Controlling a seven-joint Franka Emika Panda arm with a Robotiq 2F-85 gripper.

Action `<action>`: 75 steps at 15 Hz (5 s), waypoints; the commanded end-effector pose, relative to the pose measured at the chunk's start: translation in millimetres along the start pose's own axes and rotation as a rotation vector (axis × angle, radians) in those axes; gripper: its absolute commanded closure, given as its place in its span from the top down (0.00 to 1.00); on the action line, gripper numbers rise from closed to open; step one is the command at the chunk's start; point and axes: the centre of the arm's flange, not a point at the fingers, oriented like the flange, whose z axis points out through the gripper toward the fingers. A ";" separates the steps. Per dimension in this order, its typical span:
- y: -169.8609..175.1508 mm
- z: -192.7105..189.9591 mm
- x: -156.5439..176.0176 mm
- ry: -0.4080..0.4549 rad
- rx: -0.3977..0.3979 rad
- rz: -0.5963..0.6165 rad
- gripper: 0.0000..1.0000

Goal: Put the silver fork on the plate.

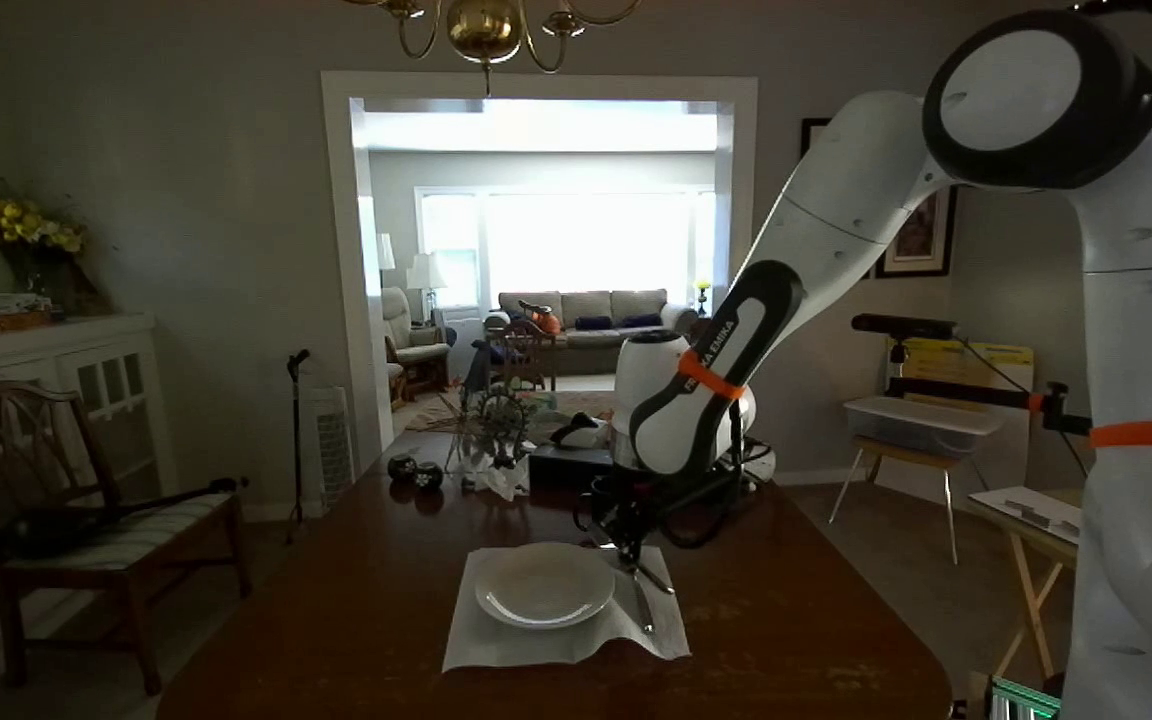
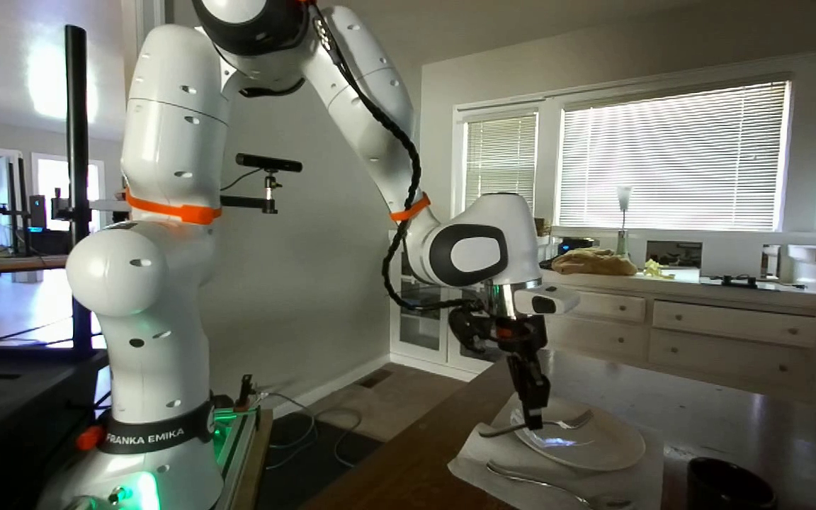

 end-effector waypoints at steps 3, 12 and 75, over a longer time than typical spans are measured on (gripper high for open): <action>-14.6 7.7 11.9 -0.002 0.022 -0.158 0.03; -28.7 22.1 38.7 -0.129 0.059 -0.286 0.03; -18.1 -79.4 80.4 -0.277 0.052 0.435 1.00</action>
